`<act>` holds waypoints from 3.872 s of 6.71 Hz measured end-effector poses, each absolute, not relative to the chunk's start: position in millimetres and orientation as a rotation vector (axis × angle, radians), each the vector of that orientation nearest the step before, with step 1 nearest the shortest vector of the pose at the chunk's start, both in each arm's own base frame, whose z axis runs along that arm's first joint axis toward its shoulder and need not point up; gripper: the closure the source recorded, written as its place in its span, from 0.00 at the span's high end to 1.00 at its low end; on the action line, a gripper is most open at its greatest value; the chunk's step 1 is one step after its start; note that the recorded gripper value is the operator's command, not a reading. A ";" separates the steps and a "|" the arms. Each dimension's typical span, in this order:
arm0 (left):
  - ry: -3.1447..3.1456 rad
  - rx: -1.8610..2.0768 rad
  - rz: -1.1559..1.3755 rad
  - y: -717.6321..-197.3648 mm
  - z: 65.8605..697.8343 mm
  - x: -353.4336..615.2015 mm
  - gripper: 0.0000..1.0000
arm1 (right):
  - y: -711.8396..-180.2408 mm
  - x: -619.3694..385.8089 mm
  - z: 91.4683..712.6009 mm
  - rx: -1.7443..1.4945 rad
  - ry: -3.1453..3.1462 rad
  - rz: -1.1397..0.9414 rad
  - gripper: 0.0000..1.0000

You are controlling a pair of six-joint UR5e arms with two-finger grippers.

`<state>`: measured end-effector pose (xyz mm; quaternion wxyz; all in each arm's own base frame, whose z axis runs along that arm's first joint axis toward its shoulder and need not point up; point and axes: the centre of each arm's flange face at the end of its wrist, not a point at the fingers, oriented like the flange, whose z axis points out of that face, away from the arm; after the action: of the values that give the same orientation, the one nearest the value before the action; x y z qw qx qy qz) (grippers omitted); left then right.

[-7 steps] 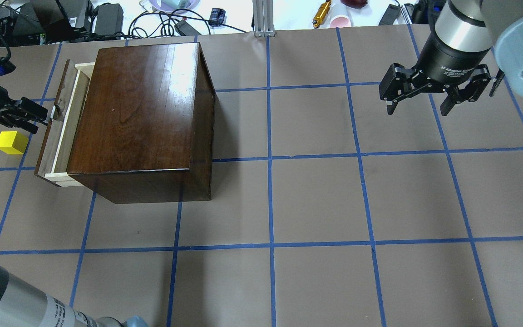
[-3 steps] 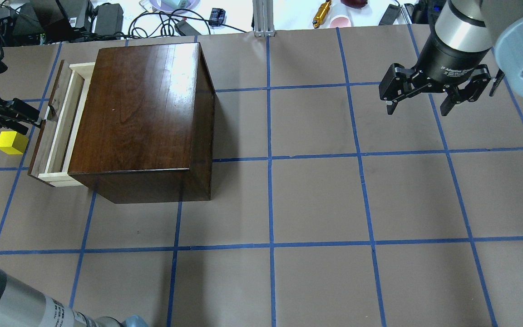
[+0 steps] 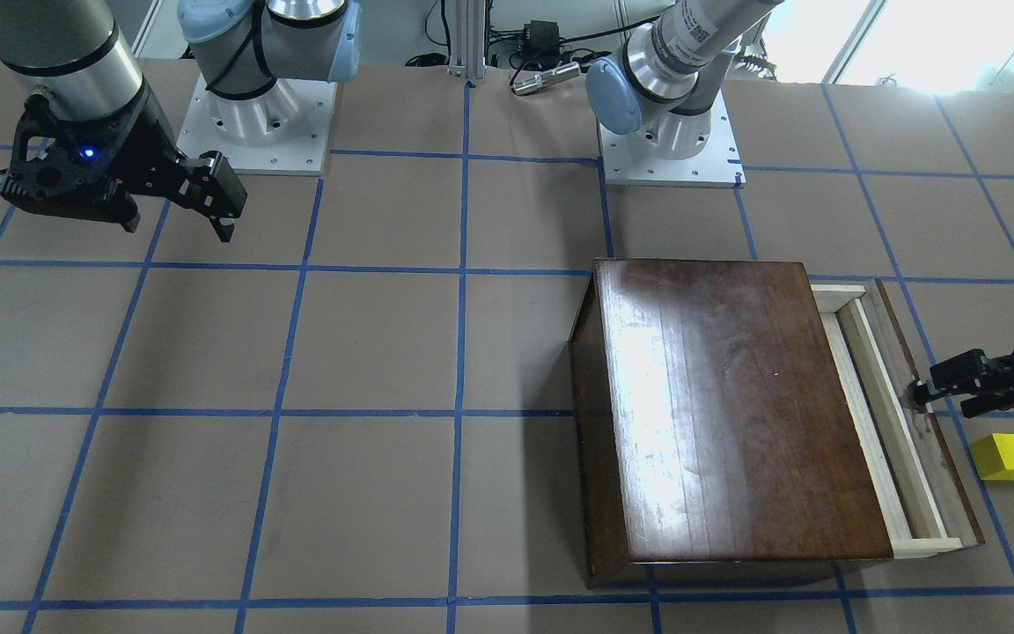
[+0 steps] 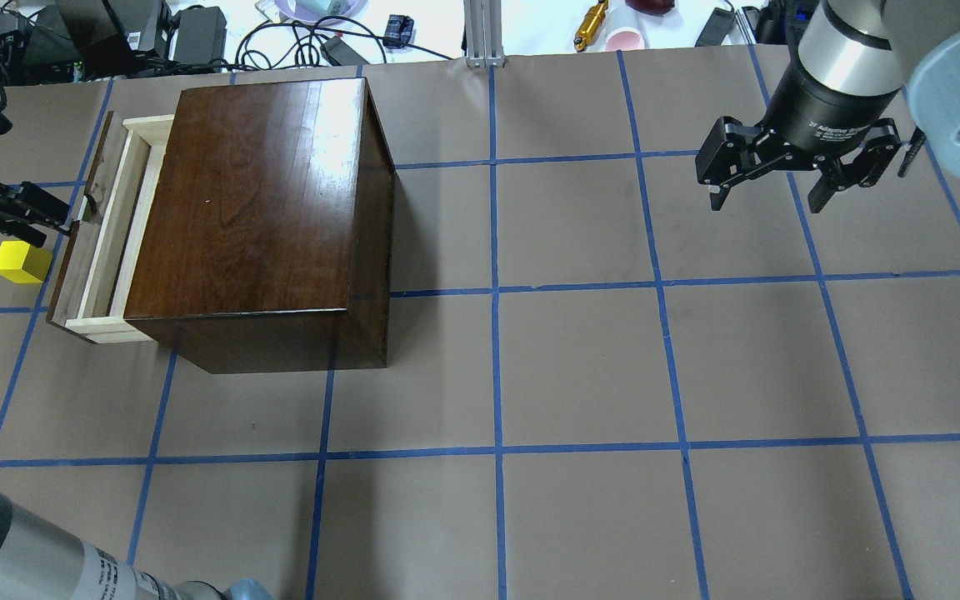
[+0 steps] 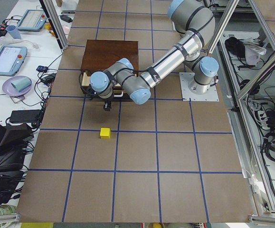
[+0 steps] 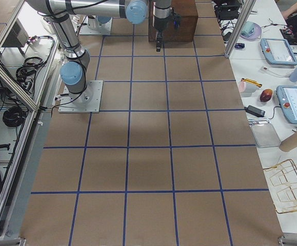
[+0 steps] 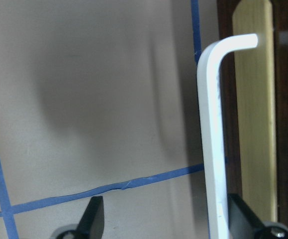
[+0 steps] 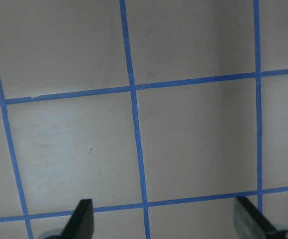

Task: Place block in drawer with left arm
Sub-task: 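Release the handle and lower the left gripper onto the yellow cube, then close the left gripper on the yellow cube and lift it, then carry the yellow cube with the left gripper over the open drawer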

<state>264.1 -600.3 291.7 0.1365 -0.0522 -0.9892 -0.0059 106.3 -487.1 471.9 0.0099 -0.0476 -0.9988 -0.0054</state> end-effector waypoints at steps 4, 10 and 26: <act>-2.898 -0.095 -0.026 -586.3 298.5 292.1 0.87 | -487.2 106.3 472.2 -0.148 -3.118 -0.016 1.00; -3.017 -0.100 -0.006 -611.0 299.2 330.1 0.89 | -487.2 106.3 472.2 -0.148 -3.118 -0.016 1.00; -3.128 -0.088 -0.077 -614.2 273.3 359.9 0.27 | -487.2 106.2 472.2 -0.149 -3.118 -0.016 1.00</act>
<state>359.9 -614.2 273.3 0.0058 -0.0280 -0.9993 -0.0247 106.2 -487.2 472.2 0.0099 -0.0476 -0.9988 -0.0051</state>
